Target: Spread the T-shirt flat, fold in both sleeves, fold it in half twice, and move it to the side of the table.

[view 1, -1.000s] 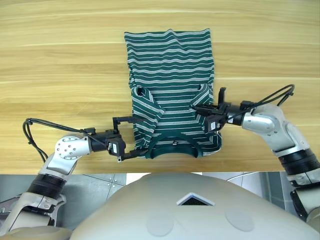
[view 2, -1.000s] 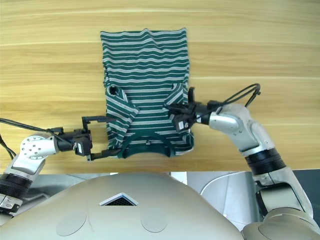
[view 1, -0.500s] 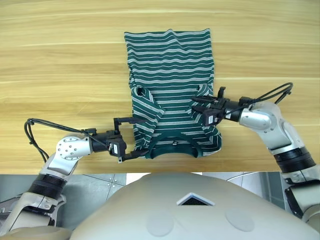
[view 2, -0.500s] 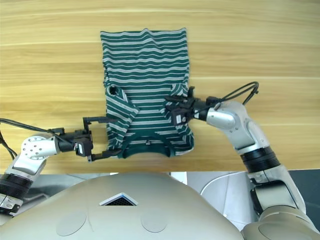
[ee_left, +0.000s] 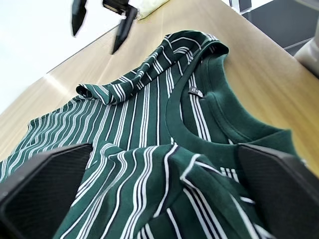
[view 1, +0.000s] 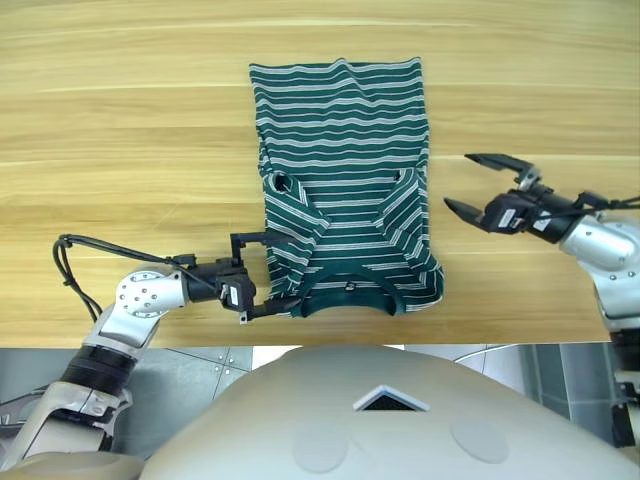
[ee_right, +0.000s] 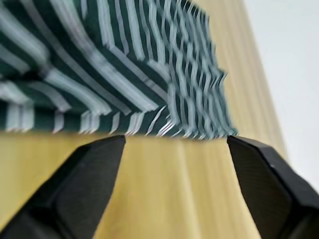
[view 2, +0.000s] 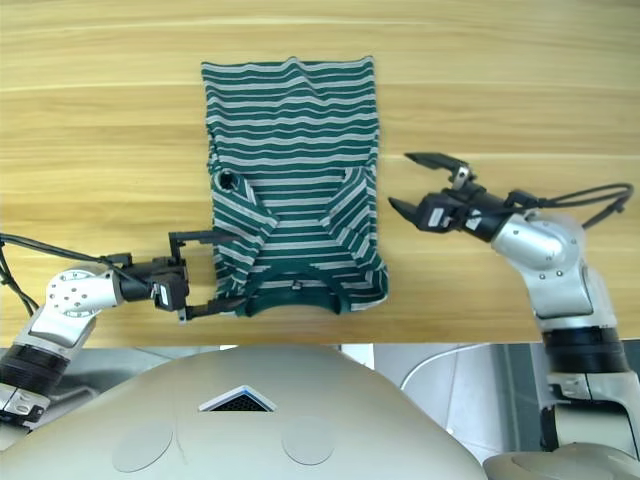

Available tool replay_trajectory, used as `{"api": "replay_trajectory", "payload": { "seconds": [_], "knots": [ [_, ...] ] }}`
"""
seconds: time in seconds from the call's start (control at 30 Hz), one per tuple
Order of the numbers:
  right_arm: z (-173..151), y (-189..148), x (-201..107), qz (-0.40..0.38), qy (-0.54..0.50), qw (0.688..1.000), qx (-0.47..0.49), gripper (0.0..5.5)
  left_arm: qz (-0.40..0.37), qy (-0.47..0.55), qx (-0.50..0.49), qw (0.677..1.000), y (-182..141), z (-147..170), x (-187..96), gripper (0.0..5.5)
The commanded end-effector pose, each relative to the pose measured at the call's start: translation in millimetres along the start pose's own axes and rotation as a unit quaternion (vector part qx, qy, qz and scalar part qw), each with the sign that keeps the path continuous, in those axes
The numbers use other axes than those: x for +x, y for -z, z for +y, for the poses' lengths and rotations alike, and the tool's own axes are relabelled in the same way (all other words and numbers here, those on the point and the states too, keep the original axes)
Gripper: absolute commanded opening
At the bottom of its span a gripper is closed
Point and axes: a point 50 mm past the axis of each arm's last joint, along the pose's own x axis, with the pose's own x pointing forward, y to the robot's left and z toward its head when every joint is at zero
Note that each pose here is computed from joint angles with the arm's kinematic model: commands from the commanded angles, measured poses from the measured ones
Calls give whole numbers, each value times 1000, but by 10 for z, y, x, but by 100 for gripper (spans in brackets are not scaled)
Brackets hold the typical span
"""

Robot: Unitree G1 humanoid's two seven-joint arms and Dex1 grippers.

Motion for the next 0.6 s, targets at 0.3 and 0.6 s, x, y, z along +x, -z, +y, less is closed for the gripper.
{"api": "replay_trajectory", "payload": {
  "seconds": [0.3,0.6],
  "knots": [
    [231,-51,-108,-22,-40,999,25,536,0,1,3,1000,-13,19,10,540],
    [359,-164,-166,-57,-76,995,34,536,1,-1,2,1000,-12,6,-4,540]
  ]
}}
